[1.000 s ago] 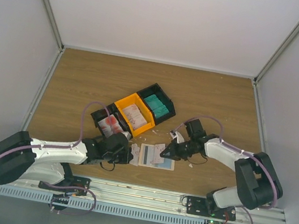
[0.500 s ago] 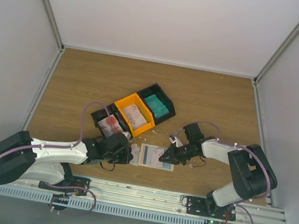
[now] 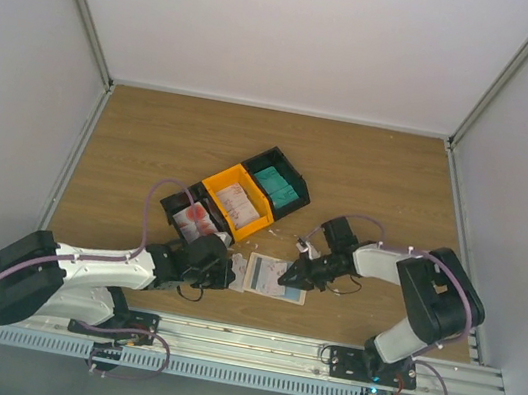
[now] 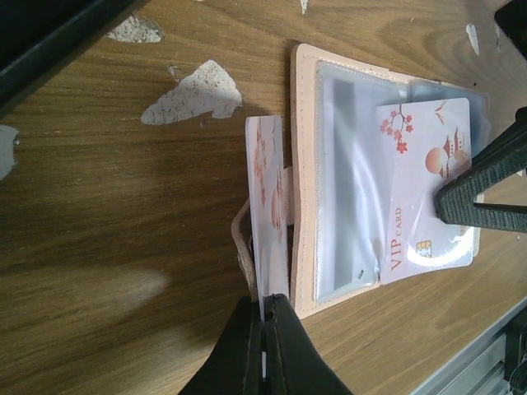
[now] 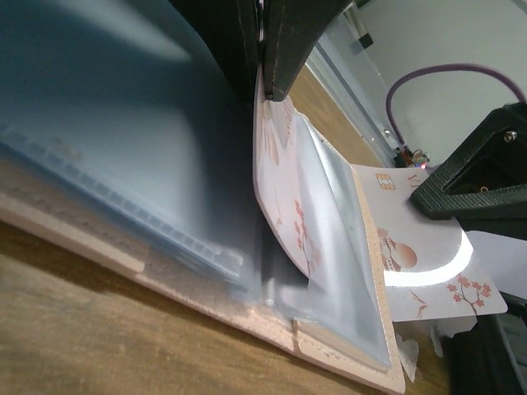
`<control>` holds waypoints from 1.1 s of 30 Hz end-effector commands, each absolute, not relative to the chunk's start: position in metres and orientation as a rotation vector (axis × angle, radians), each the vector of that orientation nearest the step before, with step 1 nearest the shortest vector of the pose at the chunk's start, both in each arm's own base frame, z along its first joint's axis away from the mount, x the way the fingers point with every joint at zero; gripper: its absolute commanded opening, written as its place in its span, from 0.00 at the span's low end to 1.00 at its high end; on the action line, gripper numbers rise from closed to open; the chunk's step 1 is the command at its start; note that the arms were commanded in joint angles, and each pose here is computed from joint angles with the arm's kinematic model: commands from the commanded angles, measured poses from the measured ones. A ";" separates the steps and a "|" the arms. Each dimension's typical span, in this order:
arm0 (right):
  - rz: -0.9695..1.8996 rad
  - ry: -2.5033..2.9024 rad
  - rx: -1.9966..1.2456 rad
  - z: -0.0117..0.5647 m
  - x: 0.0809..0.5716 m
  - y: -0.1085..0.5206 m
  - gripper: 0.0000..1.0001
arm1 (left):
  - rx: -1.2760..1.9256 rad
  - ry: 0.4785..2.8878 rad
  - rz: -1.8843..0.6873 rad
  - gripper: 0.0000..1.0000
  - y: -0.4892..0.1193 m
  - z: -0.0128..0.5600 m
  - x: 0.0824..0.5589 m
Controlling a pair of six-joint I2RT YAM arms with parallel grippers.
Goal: Put the credit cards into the card holder
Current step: Insert the credit card into the card holder.
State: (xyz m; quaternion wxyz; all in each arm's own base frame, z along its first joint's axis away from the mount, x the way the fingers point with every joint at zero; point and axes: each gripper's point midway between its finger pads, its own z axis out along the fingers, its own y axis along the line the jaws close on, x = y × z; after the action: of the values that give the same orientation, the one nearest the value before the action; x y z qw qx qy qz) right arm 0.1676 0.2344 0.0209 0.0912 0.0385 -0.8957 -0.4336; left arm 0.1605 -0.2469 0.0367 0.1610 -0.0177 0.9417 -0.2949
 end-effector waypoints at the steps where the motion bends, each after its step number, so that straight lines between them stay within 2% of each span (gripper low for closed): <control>1: -1.072 -2.858 0.063 0.004 0.186 0.216 0.01 | -0.035 2.743 -0.745 0.00 -0.233 0.019 0.152; 8: -1.040 -2.891 0.015 0.007 0.180 0.207 0.01 | -0.046 2.739 -0.729 0.00 -0.230 0.019 0.153; 25: -1.203 -2.711 0.065 0.009 0.164 0.236 0.01 | -0.006 2.737 -0.798 0.00 -0.240 0.021 0.151; 33: -1.162 -2.691 0.096 0.007 0.153 0.232 0.01 | -0.013 2.734 -0.788 0.00 -0.240 0.022 0.152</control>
State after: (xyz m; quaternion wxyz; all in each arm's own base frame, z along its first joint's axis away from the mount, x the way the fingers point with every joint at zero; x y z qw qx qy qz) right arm 0.1735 0.2415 0.0240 0.0697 0.0362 -0.8973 -0.4343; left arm 0.1605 -0.2484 0.0376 0.1619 -0.0134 0.9405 -0.2983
